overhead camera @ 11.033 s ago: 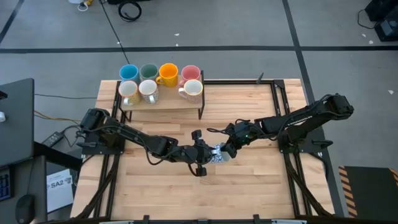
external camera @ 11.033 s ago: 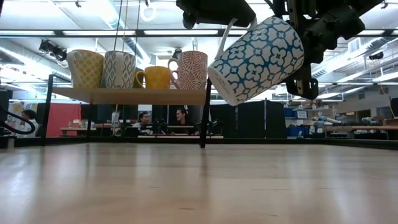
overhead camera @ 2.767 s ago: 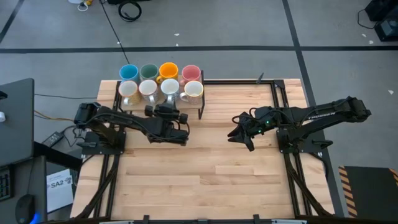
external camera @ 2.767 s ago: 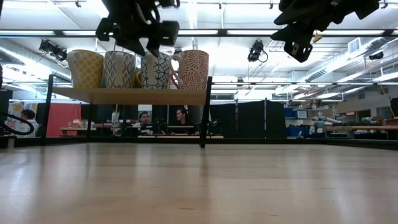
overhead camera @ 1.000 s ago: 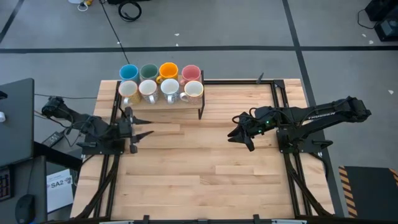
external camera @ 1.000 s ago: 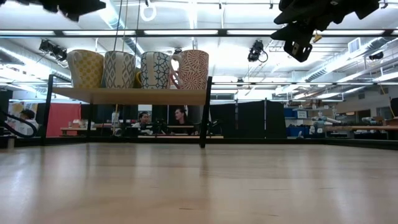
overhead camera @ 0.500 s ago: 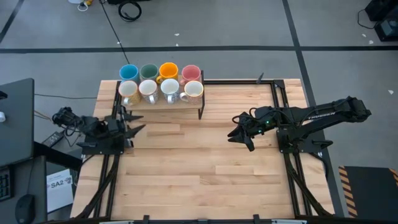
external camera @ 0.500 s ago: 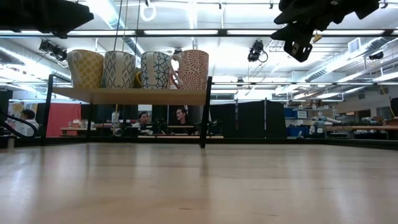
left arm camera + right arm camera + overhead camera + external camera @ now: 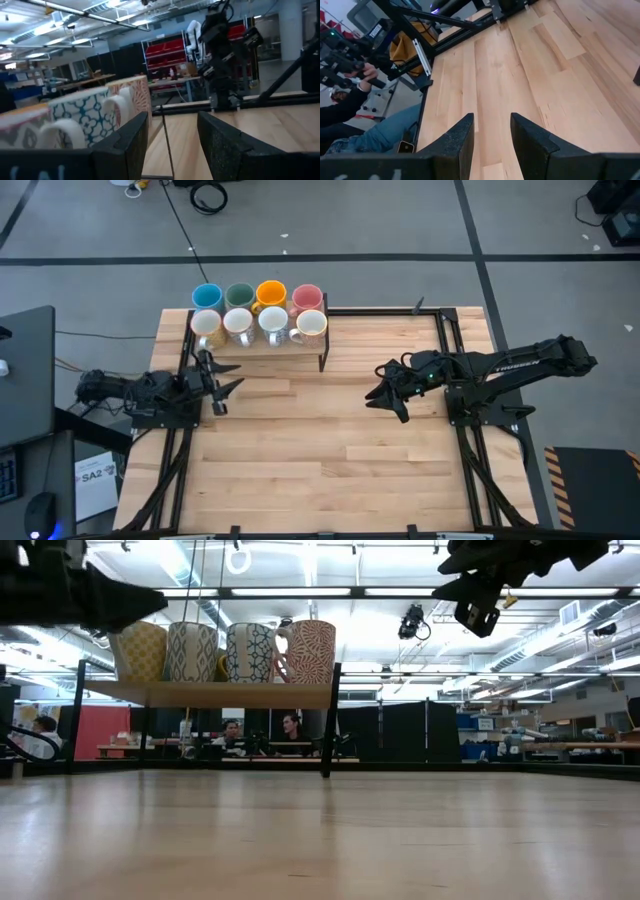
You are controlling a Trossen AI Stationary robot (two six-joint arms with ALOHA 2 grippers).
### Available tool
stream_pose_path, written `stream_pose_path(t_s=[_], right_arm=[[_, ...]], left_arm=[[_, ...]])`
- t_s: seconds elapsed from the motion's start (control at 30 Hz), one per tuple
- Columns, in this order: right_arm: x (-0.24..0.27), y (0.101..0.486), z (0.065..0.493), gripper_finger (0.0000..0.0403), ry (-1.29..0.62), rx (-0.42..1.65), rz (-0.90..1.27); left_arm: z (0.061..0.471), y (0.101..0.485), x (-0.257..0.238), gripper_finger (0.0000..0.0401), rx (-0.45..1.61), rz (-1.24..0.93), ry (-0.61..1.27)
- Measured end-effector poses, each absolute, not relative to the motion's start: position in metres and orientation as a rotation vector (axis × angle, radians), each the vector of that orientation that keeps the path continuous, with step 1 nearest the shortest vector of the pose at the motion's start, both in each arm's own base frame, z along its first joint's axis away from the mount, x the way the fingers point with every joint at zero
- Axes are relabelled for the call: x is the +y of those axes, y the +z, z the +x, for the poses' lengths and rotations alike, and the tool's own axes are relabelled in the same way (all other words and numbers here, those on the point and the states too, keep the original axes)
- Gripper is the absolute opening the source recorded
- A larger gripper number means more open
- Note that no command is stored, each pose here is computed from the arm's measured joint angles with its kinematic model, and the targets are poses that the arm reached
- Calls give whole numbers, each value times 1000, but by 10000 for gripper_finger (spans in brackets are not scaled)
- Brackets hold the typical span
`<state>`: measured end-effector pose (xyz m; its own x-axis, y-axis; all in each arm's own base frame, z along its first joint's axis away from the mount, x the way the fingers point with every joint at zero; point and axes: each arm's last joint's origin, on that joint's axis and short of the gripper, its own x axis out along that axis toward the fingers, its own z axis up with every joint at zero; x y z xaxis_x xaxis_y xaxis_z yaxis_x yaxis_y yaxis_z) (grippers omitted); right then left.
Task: Place coffee mugs
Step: Return to Home Position
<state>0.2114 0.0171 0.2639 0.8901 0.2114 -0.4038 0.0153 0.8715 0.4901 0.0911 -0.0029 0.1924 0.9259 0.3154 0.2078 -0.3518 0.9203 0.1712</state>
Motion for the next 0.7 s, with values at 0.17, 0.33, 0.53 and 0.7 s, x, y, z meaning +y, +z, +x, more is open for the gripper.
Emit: stream_pose_path(t_s=[0.17, 0.33, 0.53, 0.7], right_arm=[[17, 265, 212, 133, 108, 460, 506], [15, 265, 212, 133, 96, 452, 541], [8, 277, 205, 133, 190, 385, 523], [-4, 296, 187, 133, 234, 258, 402]], left_arm=[[94, 185, 4, 176, -162, 168, 345], [94, 183, 8, 176, -147, 161, 343], [96, 173, 12, 176, -55, 117, 345], [96, 173, 13, 176, -52, 105, 337]])
